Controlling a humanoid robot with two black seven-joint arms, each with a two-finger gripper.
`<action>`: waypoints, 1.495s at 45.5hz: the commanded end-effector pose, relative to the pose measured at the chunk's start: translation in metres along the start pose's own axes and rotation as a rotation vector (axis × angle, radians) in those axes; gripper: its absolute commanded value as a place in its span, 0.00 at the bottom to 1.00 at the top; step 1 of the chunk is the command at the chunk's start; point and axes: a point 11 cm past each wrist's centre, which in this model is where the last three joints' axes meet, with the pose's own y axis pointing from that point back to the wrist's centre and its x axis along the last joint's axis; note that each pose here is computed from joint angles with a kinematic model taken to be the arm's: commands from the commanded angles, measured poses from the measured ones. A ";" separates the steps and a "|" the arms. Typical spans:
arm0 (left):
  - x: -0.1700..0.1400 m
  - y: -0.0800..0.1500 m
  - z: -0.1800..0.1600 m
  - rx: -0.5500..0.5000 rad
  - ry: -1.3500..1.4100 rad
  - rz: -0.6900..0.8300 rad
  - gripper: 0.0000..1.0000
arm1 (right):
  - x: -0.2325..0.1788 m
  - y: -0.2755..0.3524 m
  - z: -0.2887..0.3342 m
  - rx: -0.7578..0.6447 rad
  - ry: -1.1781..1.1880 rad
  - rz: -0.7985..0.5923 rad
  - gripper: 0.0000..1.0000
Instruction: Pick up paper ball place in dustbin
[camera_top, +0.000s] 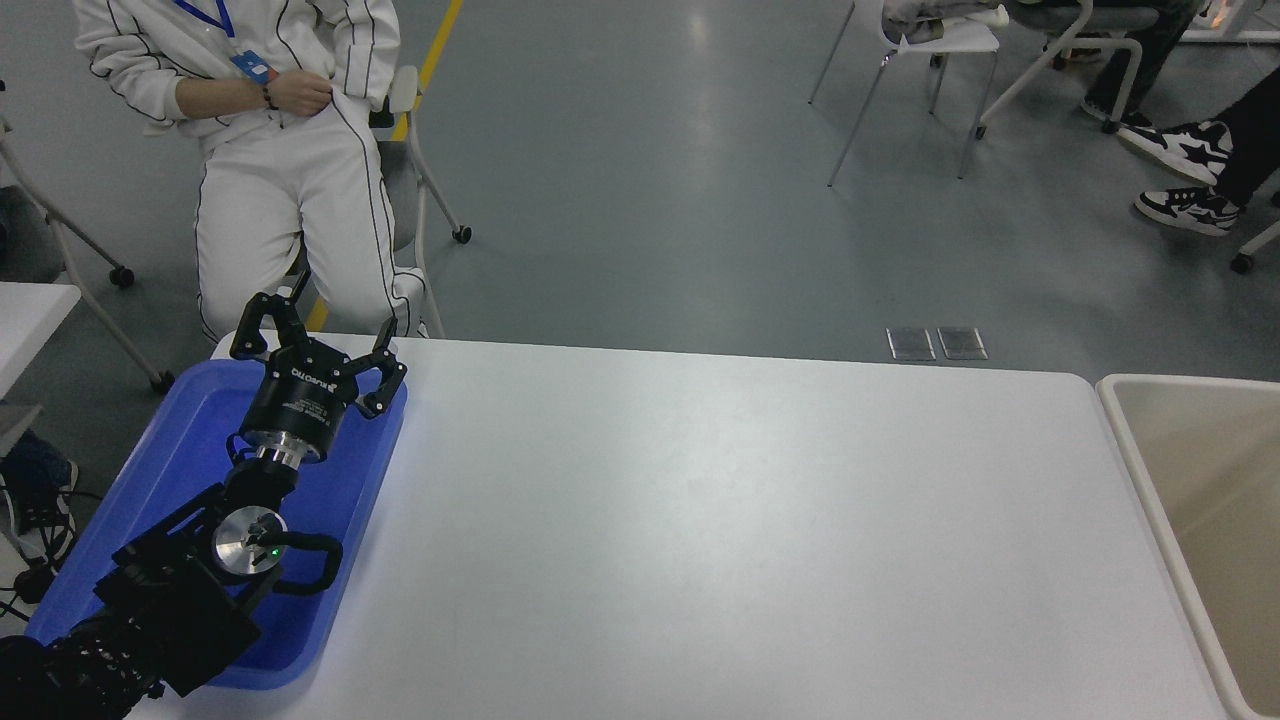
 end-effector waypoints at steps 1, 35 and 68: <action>0.000 0.000 0.000 0.000 0.000 0.000 1.00 | -0.003 -0.045 -0.004 -0.016 -0.067 0.148 0.00; 0.001 0.001 0.000 0.001 0.000 0.002 1.00 | 0.005 -0.157 0.005 -0.059 -0.329 0.321 0.00; 0.000 0.000 0.000 0.000 0.000 0.000 1.00 | -0.048 -0.205 -0.036 0.000 -0.434 0.493 0.00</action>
